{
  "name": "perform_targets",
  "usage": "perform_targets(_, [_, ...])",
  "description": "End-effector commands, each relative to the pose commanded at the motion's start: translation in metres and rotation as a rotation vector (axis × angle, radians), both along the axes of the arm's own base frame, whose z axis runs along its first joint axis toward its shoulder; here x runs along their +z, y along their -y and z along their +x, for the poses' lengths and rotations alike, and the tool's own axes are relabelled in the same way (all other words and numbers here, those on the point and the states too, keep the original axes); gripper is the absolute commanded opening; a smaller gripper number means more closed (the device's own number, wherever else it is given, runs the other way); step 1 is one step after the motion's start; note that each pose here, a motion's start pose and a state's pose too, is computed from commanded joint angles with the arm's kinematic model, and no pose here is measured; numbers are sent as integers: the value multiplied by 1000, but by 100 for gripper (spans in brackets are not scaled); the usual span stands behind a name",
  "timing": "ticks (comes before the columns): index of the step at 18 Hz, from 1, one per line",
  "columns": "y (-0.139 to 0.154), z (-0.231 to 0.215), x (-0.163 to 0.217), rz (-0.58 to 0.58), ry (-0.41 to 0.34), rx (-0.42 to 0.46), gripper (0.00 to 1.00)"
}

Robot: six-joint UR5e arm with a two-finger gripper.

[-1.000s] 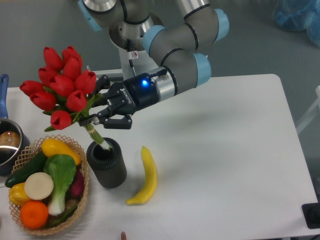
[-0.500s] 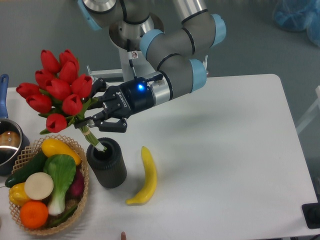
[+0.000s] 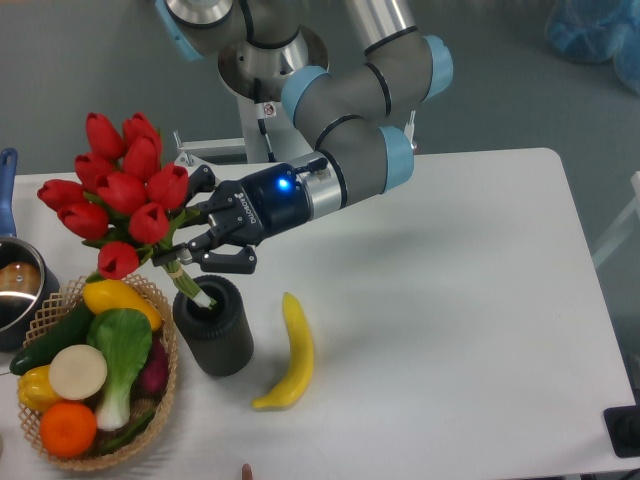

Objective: Insert the flowers into the vase
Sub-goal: 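Lower the tulip stems into the vase opening, then push the tulip stems further down into the vase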

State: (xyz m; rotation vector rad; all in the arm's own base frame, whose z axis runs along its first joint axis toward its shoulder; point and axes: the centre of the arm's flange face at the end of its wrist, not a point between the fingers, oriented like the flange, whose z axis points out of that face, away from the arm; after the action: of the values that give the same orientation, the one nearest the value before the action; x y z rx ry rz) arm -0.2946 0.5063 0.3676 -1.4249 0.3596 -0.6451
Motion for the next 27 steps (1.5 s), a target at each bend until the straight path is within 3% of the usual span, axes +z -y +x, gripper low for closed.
perform_targets(10, [0,1,-18,-12,16,2,37])
perform_targets(15, [3,5,-40,17,-23,15,37])
perform_targets(27, [3,4,-54,-17,-34,13,37])
